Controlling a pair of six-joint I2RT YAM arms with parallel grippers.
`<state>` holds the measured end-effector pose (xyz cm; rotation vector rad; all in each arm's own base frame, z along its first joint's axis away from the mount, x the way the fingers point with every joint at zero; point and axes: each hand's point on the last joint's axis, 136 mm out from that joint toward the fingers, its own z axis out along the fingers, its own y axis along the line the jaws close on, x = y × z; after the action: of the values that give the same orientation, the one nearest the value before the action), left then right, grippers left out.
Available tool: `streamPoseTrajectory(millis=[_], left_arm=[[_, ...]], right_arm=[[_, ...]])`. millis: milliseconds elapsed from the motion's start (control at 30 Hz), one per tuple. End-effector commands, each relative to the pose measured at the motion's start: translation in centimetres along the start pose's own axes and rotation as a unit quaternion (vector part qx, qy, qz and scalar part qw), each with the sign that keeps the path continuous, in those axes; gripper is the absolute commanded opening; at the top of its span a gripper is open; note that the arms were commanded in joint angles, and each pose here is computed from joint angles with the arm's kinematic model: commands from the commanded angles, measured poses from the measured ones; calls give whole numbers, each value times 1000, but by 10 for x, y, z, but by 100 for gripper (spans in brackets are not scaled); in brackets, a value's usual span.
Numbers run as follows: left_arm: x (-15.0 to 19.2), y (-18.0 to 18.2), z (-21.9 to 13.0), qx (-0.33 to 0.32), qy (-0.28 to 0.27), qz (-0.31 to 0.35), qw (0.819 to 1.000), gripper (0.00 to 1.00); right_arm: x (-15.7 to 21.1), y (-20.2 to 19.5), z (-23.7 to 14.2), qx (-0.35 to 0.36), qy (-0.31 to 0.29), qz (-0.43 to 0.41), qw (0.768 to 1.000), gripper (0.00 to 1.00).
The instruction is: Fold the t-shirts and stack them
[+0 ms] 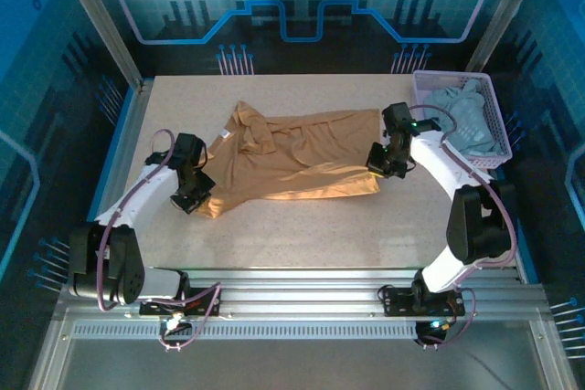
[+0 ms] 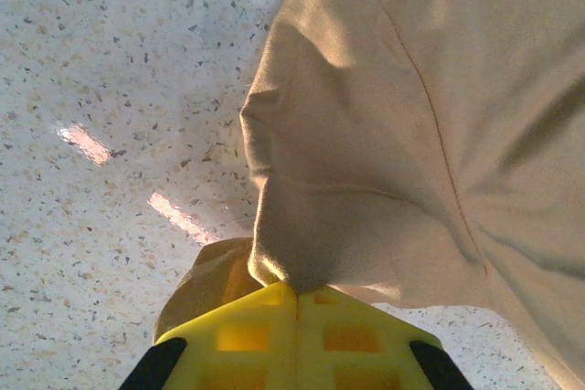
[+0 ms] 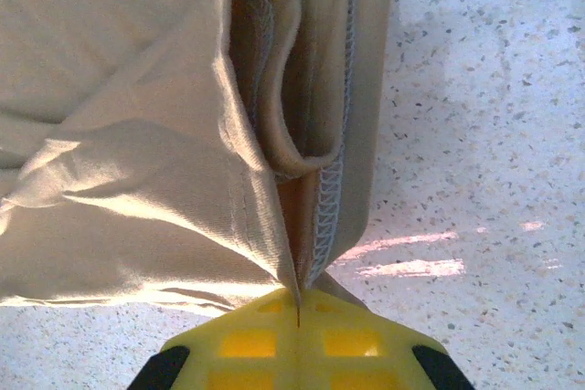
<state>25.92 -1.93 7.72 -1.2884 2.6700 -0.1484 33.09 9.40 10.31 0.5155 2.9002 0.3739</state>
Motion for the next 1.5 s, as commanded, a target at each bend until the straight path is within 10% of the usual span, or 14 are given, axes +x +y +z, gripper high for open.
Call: streamPoseTrajectory(millis=[0,700,1467], left_arm=[[7,3,-1,7,11,-1,1000,0],[13,7,-3,9,15,6,1000,0],[14,6,-1,8,17,7,1000,0]], right_arm=[[21,-11,4,19,32,-10,999,8],[47,-43,53,34,72,14,997,43],[38,-24,48,25,59,-14,998,20]])
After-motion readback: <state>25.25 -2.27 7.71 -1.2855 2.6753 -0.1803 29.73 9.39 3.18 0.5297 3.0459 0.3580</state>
